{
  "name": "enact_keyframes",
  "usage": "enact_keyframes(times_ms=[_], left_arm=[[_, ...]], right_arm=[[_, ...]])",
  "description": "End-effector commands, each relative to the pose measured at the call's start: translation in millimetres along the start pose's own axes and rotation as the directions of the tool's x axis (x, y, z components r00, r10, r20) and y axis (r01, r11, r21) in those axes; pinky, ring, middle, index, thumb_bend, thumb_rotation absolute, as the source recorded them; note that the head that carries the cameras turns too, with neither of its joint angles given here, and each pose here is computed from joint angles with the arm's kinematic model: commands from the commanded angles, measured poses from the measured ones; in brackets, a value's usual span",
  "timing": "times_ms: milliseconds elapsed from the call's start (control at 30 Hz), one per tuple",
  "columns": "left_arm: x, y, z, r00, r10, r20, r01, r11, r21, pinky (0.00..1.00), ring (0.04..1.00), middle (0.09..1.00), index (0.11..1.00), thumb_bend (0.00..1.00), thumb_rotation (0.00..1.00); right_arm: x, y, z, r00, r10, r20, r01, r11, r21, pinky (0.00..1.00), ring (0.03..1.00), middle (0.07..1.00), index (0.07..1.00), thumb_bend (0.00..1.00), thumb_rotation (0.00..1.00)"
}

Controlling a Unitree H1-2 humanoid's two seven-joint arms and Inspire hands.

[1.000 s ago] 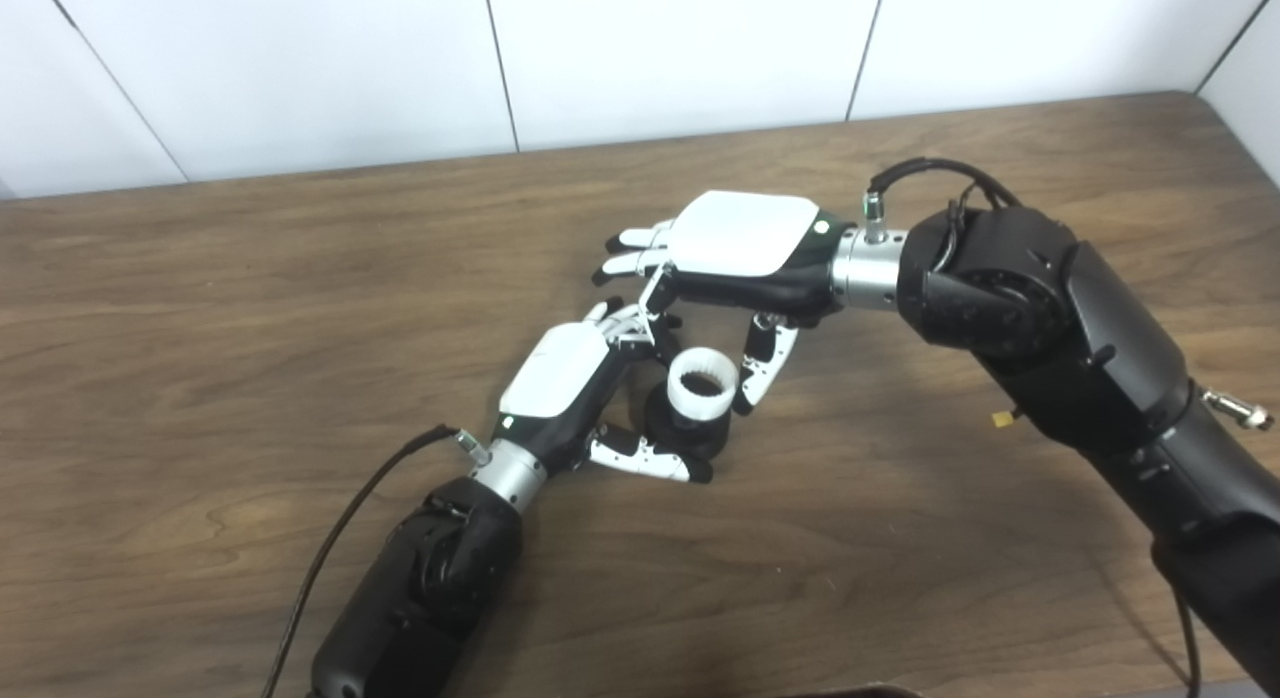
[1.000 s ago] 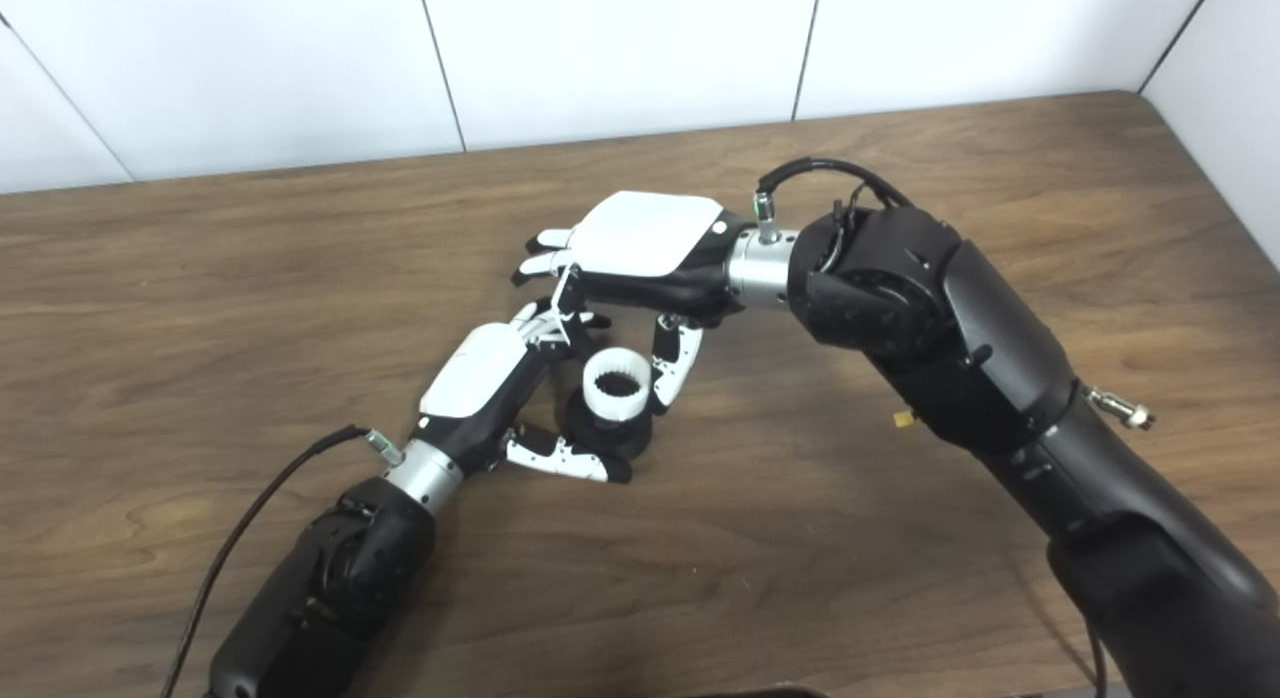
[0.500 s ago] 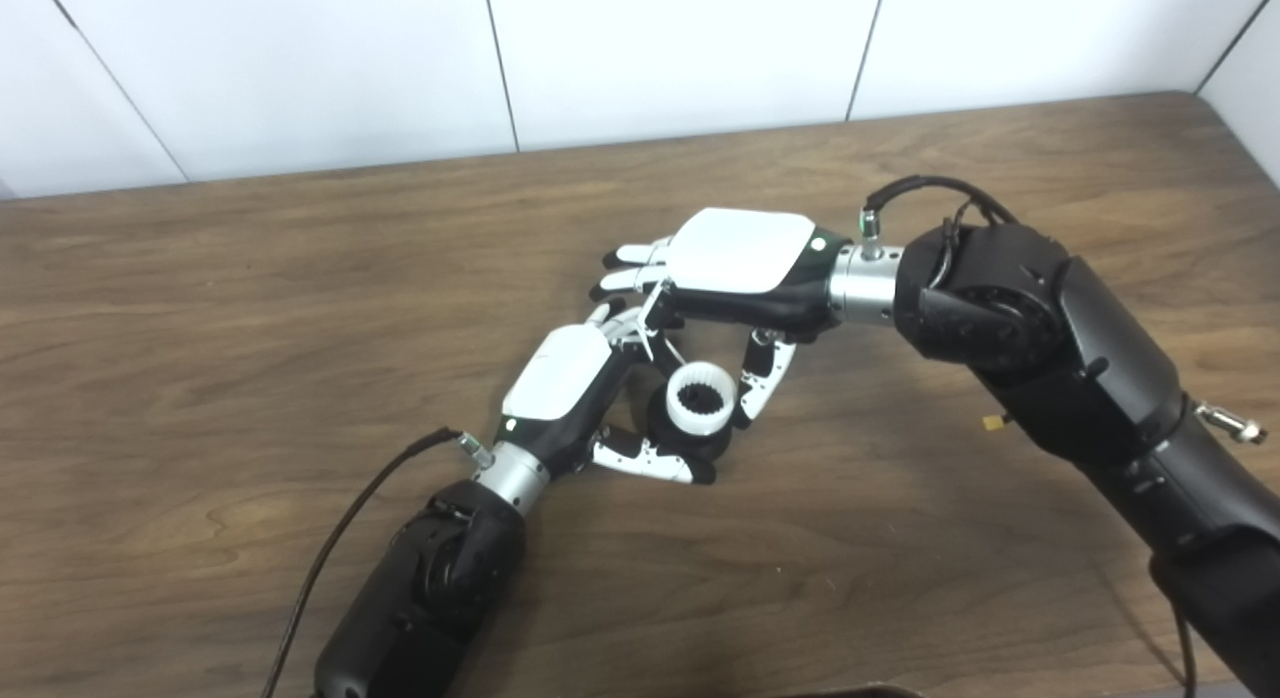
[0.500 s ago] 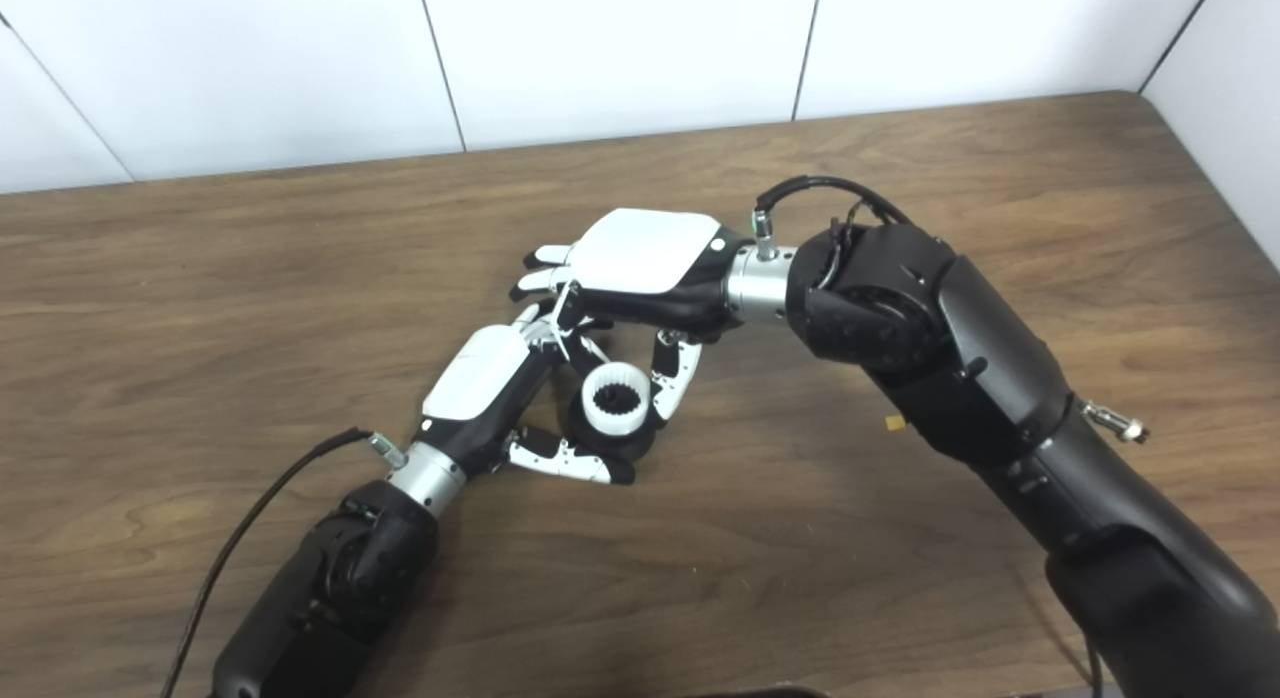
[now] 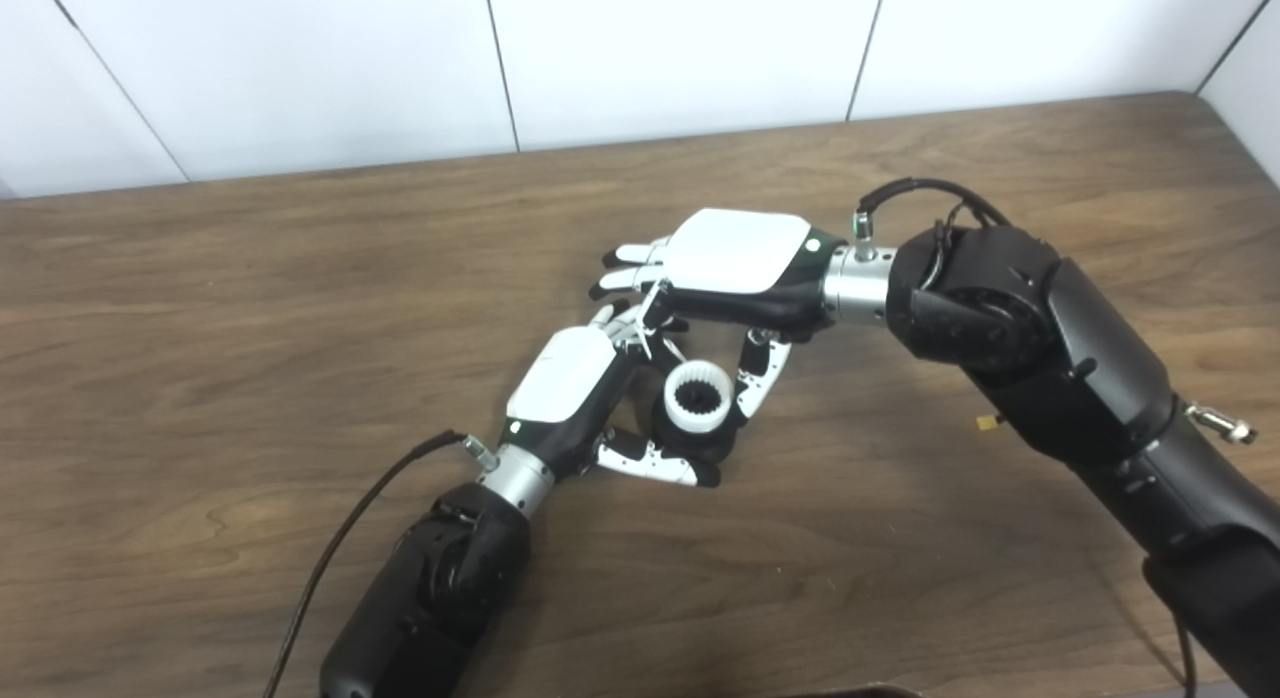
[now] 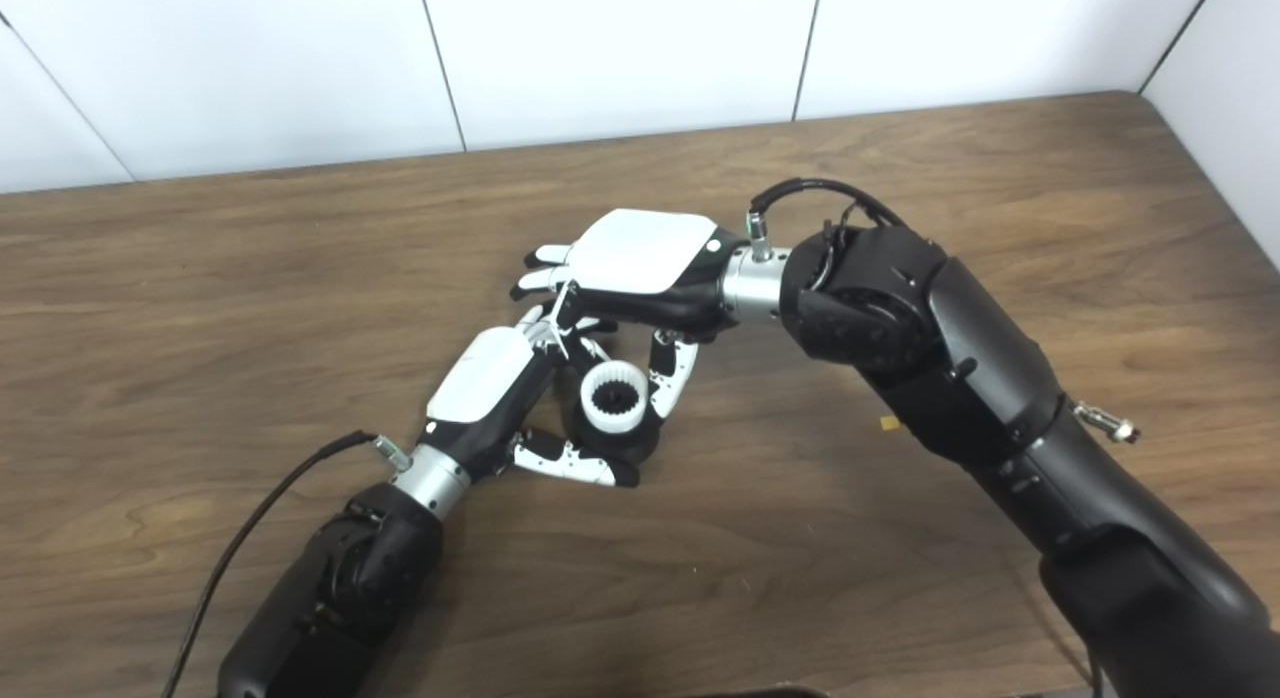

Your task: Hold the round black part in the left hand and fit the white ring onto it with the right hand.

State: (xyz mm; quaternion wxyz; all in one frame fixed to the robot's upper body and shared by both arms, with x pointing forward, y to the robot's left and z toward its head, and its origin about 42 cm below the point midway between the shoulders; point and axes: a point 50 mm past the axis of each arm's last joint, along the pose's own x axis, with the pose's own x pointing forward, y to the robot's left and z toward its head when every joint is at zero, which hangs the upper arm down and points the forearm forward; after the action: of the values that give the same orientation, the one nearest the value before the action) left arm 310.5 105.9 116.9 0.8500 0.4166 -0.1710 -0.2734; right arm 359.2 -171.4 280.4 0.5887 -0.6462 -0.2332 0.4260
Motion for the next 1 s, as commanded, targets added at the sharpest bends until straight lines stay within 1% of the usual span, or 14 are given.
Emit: enact_keyframes(times_ms=[0, 267, 567, 967], left_arm=[[-3.2, -13.6, 4.0, 0.998, -0.060, 0.009, 0.060, 0.998, 0.009, 1.00, 0.942, 0.854, 0.479, 0.52, 0.05], [-4.4, -14.4, 6.0, 0.998, -0.060, 0.013, 0.060, 0.998, 0.002, 1.00, 0.935, 0.857, 0.478, 0.52, 0.05], [-4.9, -15.1, 7.4, 0.998, -0.057, 0.012, 0.057, 0.998, -0.002, 1.00, 0.940, 0.860, 0.478, 0.52, 0.05], [-5.3, -14.2, 9.3, 0.998, -0.054, 0.016, 0.054, 0.999, 0.002, 1.00, 0.930, 0.859, 0.478, 0.52, 0.05]], right_arm=[[-1.1, -18.9, 0.0, 0.998, -0.063, 0.021, 0.064, 0.996, -0.054, 0.90, 0.986, 0.939, 0.479, 0.52, 0.13], [-0.3, -15.7, -0.3, 0.998, -0.066, 0.023, 0.067, 0.997, -0.049, 0.89, 0.983, 0.939, 0.479, 0.52, 0.13], [-0.9, -14.4, 0.5, 0.998, -0.059, 0.013, 0.059, 0.998, -0.037, 0.92, 0.994, 0.946, 0.480, 0.52, 0.13], [-1.1, -8.0, 1.1, 0.999, -0.048, 0.011, 0.048, 0.998, -0.028, 0.93, 0.998, 0.949, 0.480, 0.52, 0.13]])
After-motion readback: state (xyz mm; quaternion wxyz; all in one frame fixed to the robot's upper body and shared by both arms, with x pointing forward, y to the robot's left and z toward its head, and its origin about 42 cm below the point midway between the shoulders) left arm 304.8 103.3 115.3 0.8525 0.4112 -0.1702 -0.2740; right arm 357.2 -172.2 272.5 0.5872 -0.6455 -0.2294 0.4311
